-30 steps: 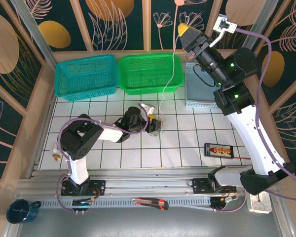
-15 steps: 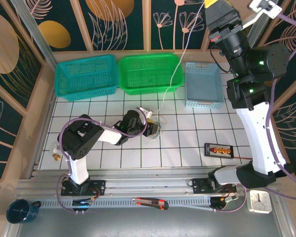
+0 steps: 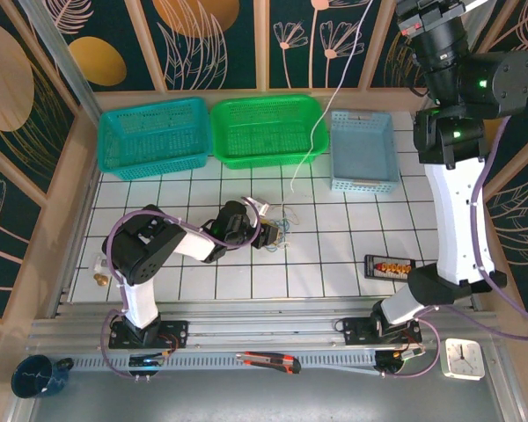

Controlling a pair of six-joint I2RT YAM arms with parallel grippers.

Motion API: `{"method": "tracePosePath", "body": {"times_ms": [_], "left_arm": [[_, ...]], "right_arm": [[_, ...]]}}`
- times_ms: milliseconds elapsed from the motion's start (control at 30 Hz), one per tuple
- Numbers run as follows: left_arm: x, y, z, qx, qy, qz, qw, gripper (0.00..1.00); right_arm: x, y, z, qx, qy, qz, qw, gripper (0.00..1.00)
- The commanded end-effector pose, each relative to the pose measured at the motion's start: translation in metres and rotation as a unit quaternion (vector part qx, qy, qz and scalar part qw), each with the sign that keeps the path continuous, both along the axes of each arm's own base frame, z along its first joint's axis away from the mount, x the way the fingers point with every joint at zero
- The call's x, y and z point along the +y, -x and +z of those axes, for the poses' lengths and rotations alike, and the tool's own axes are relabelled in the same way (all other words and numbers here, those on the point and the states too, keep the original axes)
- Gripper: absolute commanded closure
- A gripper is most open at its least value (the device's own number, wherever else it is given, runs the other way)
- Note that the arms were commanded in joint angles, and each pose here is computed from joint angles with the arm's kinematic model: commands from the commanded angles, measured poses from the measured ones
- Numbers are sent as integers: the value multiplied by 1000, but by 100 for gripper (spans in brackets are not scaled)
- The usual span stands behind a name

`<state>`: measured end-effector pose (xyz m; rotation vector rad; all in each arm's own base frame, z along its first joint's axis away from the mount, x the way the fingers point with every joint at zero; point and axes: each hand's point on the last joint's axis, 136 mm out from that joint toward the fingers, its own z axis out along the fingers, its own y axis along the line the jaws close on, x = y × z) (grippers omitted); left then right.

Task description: Untangle the cables

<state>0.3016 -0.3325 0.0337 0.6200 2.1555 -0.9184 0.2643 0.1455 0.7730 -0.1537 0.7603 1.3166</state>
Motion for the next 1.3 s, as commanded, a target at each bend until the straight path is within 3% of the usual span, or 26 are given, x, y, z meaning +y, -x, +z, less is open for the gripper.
{"method": "tracePosePath", "body": {"times_ms": [0, 400, 633, 800, 1000, 1267], "left_arm": [[4, 1, -1, -8, -7, 2, 1000, 55], [11, 4, -5, -8, -16, 12, 1000, 54], [7, 2, 9, -14, -2, 12, 1000, 51], [-2, -2, 31, -13, 20, 3, 1000, 39], [-12, -5, 65, -14, 57, -1, 998, 4], [-11, -15, 107, -29, 74, 27, 997, 1]], "right_arm": [[-12, 18, 17, -30, -18, 19, 999, 100], [-73, 13, 29, -34, -45, -21, 998, 100], [-66, -14, 8, -1, -26, 2, 1000, 100], [-66, -32, -8, 24, -14, -16, 999, 100], [-66, -51, -27, 50, -2, -36, 998, 100], [-71, -84, -51, 80, -2, -59, 995, 100]]}}
